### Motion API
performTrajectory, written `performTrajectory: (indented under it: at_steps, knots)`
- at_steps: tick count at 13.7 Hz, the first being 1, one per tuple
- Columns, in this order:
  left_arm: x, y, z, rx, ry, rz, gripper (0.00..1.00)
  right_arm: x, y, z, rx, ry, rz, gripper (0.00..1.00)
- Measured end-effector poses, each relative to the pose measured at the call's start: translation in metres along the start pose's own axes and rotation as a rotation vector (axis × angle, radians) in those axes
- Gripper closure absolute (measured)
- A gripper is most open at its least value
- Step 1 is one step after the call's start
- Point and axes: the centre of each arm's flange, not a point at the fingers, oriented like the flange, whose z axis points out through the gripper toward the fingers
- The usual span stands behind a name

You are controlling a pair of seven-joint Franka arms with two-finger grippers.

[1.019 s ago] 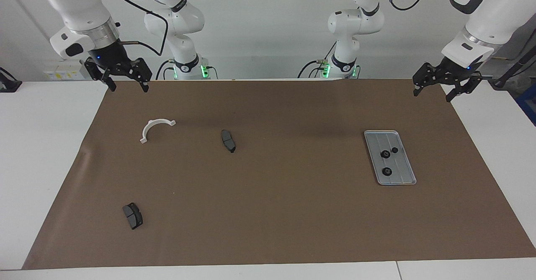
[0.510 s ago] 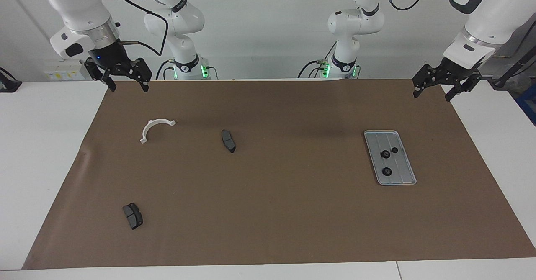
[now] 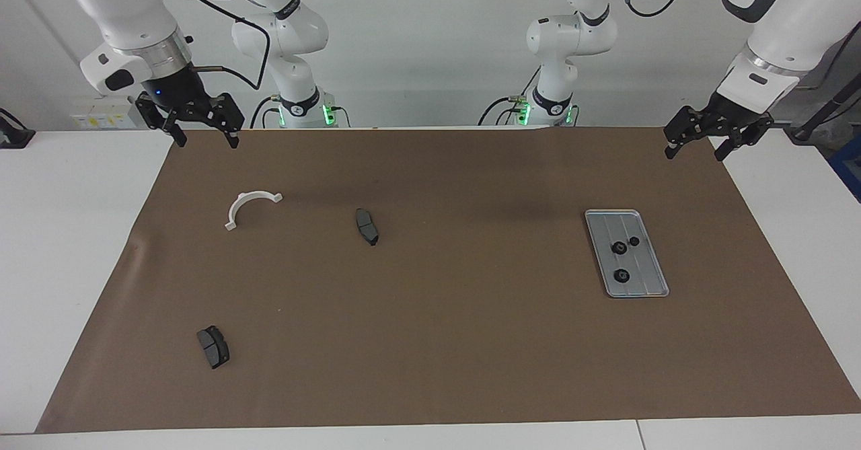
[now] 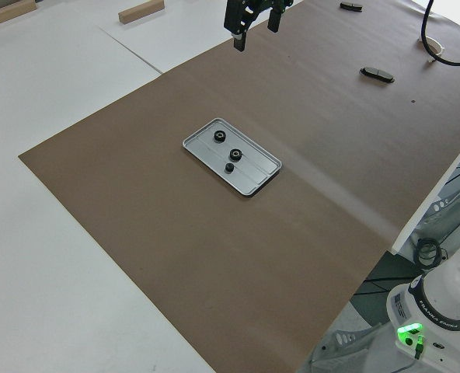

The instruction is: Pick bearing gear from pile to tray

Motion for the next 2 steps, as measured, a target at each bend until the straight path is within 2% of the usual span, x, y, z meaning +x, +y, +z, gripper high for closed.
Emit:
performTrajectory:
  at_steps: [2]
  knots:
    - [-0.0001,-0.0007,0.0002,0.0,0.0,-0.001,0.0,0.0,0.0,0.0,0.0,0.0,0.0,0.0]
